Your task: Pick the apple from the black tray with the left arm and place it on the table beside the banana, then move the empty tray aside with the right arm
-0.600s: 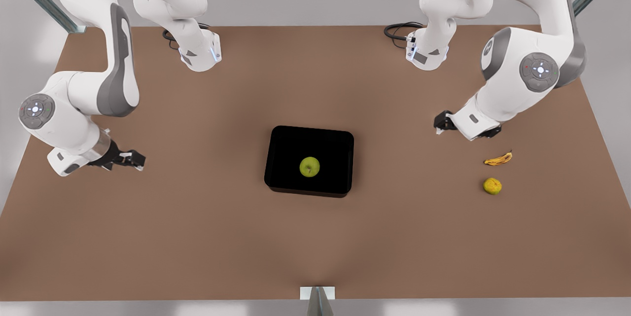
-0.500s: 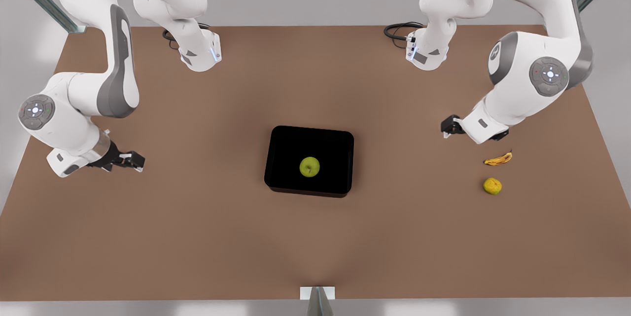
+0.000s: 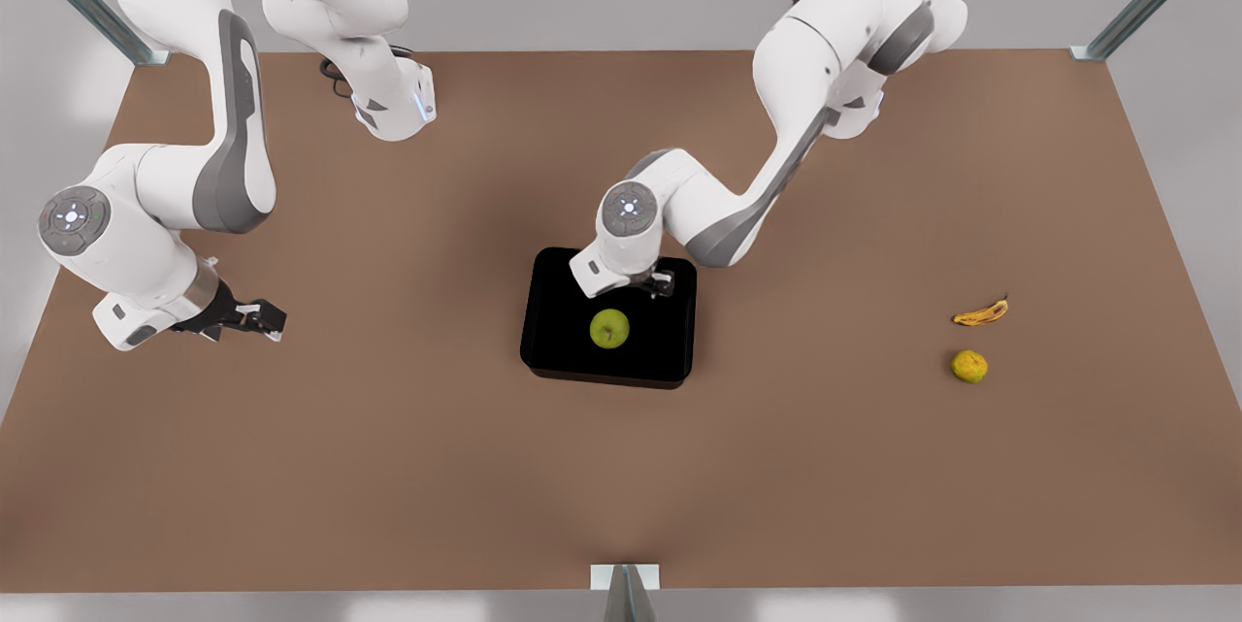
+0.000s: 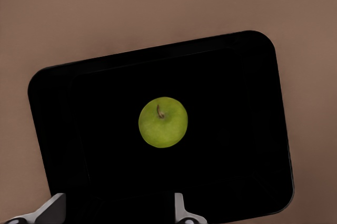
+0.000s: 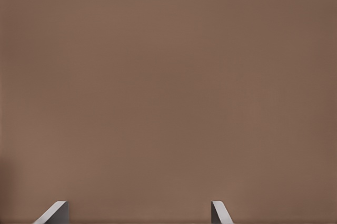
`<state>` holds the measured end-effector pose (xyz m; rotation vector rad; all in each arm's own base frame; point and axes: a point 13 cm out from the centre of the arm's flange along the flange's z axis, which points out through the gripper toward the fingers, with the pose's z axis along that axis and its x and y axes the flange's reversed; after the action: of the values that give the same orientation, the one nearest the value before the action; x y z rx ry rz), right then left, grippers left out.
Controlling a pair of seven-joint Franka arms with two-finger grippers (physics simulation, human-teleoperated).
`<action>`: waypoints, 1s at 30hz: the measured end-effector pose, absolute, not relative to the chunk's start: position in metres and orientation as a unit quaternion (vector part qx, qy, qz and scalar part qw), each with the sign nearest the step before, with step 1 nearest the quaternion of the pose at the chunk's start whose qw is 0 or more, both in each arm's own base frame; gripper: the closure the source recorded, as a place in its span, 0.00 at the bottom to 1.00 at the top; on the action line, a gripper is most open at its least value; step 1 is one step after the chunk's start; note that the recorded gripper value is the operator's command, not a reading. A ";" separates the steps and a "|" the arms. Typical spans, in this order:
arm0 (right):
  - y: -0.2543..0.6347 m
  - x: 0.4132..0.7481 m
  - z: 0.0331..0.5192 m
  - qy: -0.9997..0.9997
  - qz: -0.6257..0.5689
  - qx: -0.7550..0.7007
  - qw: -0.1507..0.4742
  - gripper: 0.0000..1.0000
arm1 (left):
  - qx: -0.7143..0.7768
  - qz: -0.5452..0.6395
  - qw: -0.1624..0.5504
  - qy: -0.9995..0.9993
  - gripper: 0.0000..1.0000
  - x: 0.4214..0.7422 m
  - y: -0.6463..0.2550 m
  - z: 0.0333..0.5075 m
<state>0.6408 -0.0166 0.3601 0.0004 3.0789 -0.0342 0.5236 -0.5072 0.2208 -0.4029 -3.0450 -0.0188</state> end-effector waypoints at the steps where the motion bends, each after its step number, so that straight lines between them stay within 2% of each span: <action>1: -0.017 0.641 0.360 0.999 -0.011 0.000 0.031 0.00 | -0.116 -0.008 0.031 -0.993 0.00 0.527 -0.509 0.208; 6: -0.017 0.641 0.360 0.999 -0.011 0.000 0.032 0.00 | -0.046 -0.001 0.010 -0.999 0.00 0.539 -0.518 0.172; 16: -0.012 0.642 0.352 1.000 -0.011 -0.004 0.026 0.00 | 0.004 -0.013 -0.035 -0.999 0.00 0.537 -0.539 0.110; 30: -0.012 0.642 0.351 1.000 -0.012 -0.005 0.025 0.00 | 0.059 -0.008 -0.052 -0.997 0.00 0.540 -0.541 0.073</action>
<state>0.6416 -0.0122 0.3515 -0.0146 3.0912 -0.0358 0.5405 -0.5409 0.0727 0.1907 -3.2409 -0.0257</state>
